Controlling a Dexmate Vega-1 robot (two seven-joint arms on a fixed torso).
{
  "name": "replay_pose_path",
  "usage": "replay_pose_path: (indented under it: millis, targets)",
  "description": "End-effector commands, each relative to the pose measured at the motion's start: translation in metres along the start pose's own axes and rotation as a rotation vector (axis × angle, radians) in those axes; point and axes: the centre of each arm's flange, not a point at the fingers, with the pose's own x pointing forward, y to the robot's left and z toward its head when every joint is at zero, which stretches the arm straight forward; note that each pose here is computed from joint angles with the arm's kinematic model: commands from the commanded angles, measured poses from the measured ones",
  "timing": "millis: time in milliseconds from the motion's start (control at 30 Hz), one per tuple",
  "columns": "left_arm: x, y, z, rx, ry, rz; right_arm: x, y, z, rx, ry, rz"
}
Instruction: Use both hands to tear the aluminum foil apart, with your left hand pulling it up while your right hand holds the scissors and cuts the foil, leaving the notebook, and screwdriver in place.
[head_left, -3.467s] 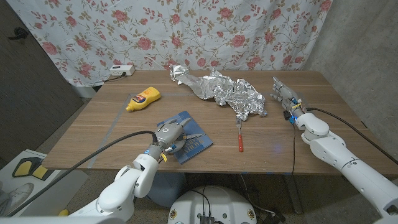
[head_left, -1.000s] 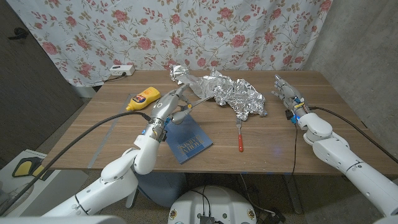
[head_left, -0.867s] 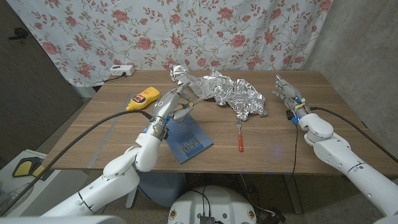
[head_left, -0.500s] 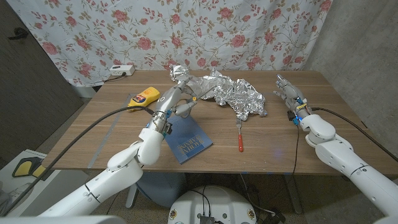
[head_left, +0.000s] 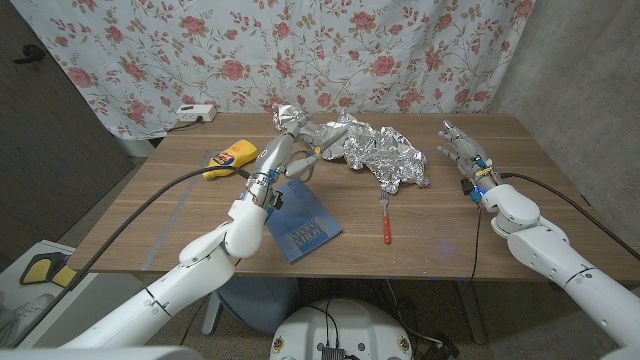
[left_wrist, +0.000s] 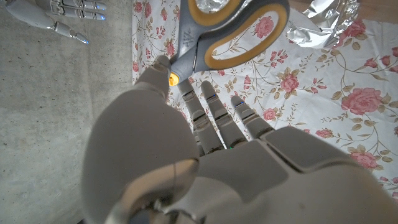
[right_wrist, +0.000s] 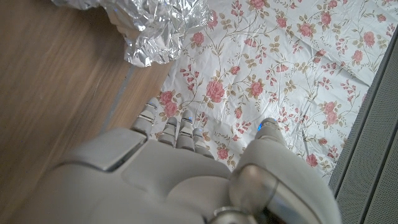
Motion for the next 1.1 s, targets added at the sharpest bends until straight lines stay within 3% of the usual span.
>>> replay_pose_path:
  millis: [33,1100]
  targets:
    - [0.006,0.002,-0.001,-0.108,0.000,0.007,-0.001,0.008,0.005,-0.001,-0.008,0.021]
    - [0.033,-0.010,-0.011,-0.285,-0.023,-0.030,0.001,0.019,0.019,-0.018,-0.037,0.071]
